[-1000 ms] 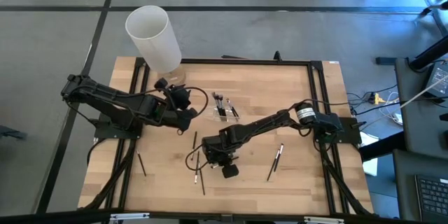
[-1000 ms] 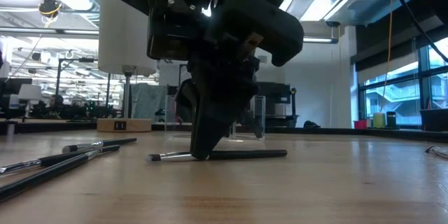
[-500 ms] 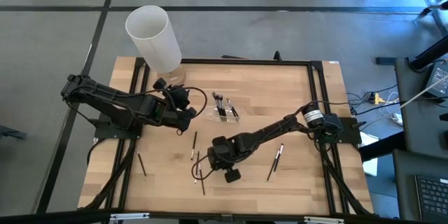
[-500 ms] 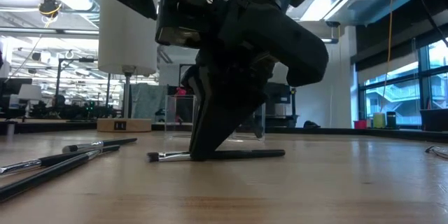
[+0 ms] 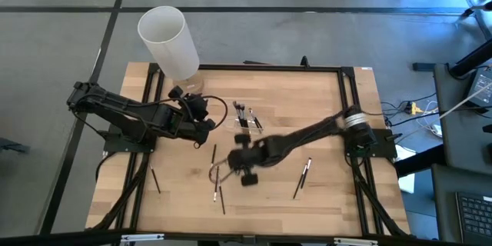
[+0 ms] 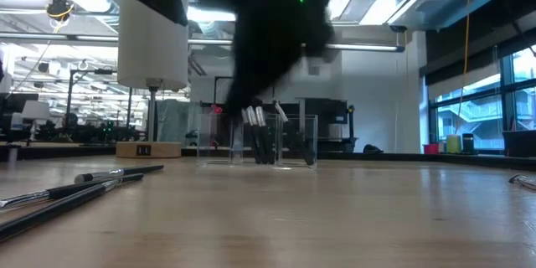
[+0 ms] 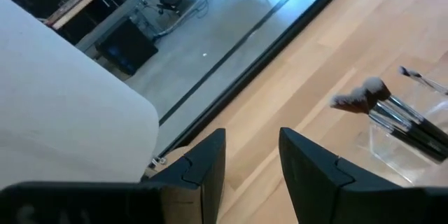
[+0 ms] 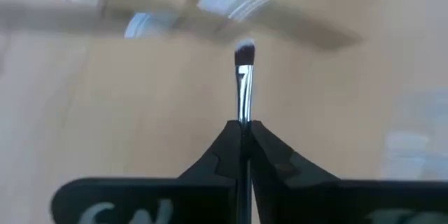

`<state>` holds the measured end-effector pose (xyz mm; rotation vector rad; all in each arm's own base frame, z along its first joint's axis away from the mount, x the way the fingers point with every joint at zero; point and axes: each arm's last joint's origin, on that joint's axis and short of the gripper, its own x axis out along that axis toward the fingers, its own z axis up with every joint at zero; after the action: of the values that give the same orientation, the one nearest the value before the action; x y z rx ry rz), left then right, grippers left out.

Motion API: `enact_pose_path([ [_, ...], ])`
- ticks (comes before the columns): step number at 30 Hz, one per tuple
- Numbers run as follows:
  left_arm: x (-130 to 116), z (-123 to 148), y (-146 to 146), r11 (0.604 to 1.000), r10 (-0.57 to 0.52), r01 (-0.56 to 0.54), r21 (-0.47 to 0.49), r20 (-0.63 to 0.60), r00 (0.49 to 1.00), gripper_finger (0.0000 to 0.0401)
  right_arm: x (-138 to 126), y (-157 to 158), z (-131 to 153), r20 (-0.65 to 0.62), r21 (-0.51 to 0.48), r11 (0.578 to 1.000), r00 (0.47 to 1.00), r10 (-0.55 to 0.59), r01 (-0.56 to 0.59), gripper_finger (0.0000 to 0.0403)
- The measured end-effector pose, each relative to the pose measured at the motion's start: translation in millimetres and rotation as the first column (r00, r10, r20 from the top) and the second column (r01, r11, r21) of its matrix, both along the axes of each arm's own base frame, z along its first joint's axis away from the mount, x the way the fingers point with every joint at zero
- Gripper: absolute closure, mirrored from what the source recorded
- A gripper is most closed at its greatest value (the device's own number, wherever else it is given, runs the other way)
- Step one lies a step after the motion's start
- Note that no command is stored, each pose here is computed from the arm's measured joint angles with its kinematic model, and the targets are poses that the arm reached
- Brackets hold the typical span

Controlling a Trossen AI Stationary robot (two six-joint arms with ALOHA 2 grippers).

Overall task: Put items in baskets/containers
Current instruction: Put the black eyeshadow brush into the transparent organizer

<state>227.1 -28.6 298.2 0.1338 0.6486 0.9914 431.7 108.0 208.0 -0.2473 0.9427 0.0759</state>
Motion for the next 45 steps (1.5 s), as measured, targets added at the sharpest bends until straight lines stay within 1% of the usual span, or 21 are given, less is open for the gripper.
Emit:
enact_pose_path([
  [1, -0.1, -0.2, -0.8, 1.0, -0.006, 0.006, -0.008, -0.003, 1.0, 0.0272, -5.9, -4.3, 14.6, 0.05, -0.012, 0.999, 0.998, -0.033, 0.033, 0.0385],
  [3, -0.4, -0.4, -2.2, 1.0, -0.015, 0.015, -0.013, -0.007, 1.0, 0.0272, -21.7, -15.9, 32.0, 0.111, -0.026, 0.994, 0.988, -0.104, 0.108, 0.0382],
  [6, -0.9, -0.4, -4.3, 1.0, -0.023, 0.023, -0.007, -0.008, 1.0, 0.0272, -50.1, -35.7, 40.2, 0.204, -0.008, 0.98, 0.96, -0.193, 0.199, 0.0371],
  [7, -1.0, -0.3, -4.3, 1.0, -0.022, 0.022, -0.003, -0.008, 1.0, 0.0272, -60.7, -43.3, 46.0, 0.265, 0.015, 0.974, 0.938, -0.223, 0.227, 0.0369],
  [8, -1.1, -0.2, -4.2, 1.0, -0.02, 0.02, 0.003, -0.007, 1.0, 0.0272, -70.3, -51.6, 53.3, 0.344, 0.053, 0.966, 0.903, -0.255, 0.253, 0.0368],
  [10, -1.1, 0.1, -4.0, 1.0, -0.015, 0.015, 0.014, -0.004, 1.0, 0.0272, -88.5, -68.7, 61.7, 0.501, 0.142, 0.949, 0.806, -0.315, 0.282, 0.0368],
  [13, -0.9, 0.5, -3.1, 1.0, -0.006, 0.006, 0.027, 0.001, 1.0, 0.0272, -112.9, -92.9, 48.9, 0.643, 0.229, 0.926, 0.668, -0.375, 0.3, 0.0375],
  [15, -0.6, 1.1, -2.1, 0.999, 0.004, -0.004, 0.041, 0.009, 1.0, 0.0272, -126.6, -106.8, 35.6, 0.702, 0.268, 0.912, 0.585, -0.406, 0.31, 0.038],
  [17, -0.5, 1.3, -1.1, 0.999, 0.011, -0.012, 0.049, 0.013, 1.0, 0.0272, -136.9, -118.0, 31.4, 0.758, 0.341, 0.89, 0.472, -0.45, 0.301, 0.0383],
  [18, -0.5, 1.5, -0.9, 0.998, 0.014, -0.015, 0.054, 0.015, 1.0, 0.0272, -141.3, -123.1, 26.7, 0.765, 0.365, 0.88, 0.441, -0.47, 0.304, 0.0384],
  [19, -0.5, 1.7, -0.8, 0.998, 0.017, -0.018, 0.061, 0.017, 1.0, 0.0272, -144.3, -127.1, 19.1, 0.762, 0.38, 0.871, 0.429, -0.485, 0.311, 0.0384],
  [22, -0.1, 2.3, -0.6, 0.997, 0.023, -0.025, 0.075, 0.028, 0.999, 0.0272, -149.6, -134.4, -3.1, 0.738, 0.381, 0.857, 0.445, -0.508, 0.346, 0.0384],
  [25, 0.5, 3.3, 1.4, 0.994, 0.043, -0.048, 0.097, 0.048, 0.998, 0.0272, -148.1, -137.5, -6.4, 0.75, 0.391, 0.855, 0.42, -0.511, 0.34, 0.0384],
  [29, 1.0, 3.4, 3.9, 0.994, 0.054, -0.059, 0.093, 0.052, 0.997, 0.0272, -143.5, -138.0, -19.7, 0.718, 0.398, 0.856, 0.468, -0.515, 0.331, 0.0383],
  [32, 1.3, 3.0, 4.8, 0.995, 0.054, -0.058, 0.08, 0.049, 0.997, 0.0272, -140.7, -137.6, -20.5, 0.721, 0.409, 0.855, 0.462, -0.517, 0.319, 0.0383],
  [35, 1.3, 2.9, 4.8, 0.995, 0.053, -0.056, 0.076, 0.047, 0.997, 0.0272, -140.4, -136.8, -24.8, 0.702, 0.423, 0.847, 0.474, -0.532, 0.323, 0.0382],
  [38, 1.3, 2.9, 4.7, 0.996, 0.052, -0.055, 0.076, 0.046, 0.998, 0.0272, -140.0, -134.1, -20.2, 0.725, 0.435, 0.851, 0.446, -0.524, 0.293, 0.0382],
  [39, 1.3, 2.9, 4.7, 0.995, 0.051, -0.054, 0.078, 0.043, 0.998, 0.0272, -139.7, -132.7, -18.8, 0.733, 0.436, 0.858, 0.446, -0.514, 0.272, 0.0382],
  [42, 1.3, 2.9, 4.7, 0.996, 0.05, -0.053, 0.078, 0.041, 0.998, 0.0272, -134.6, -127.6, -13.4, 0.747, 0.416, 0.888, 0.484, -0.457, 0.197, 0.0382],
  [45, 1.3, 2.7, 4.6, 0.996, 0.049, -0.052, 0.072, 0.042, 0.998, 0.0272, -126.7, -119.3, -8.2, 0.74, 0.377, 0.913, 0.542, -0.397, 0.154, 0.0382],
])
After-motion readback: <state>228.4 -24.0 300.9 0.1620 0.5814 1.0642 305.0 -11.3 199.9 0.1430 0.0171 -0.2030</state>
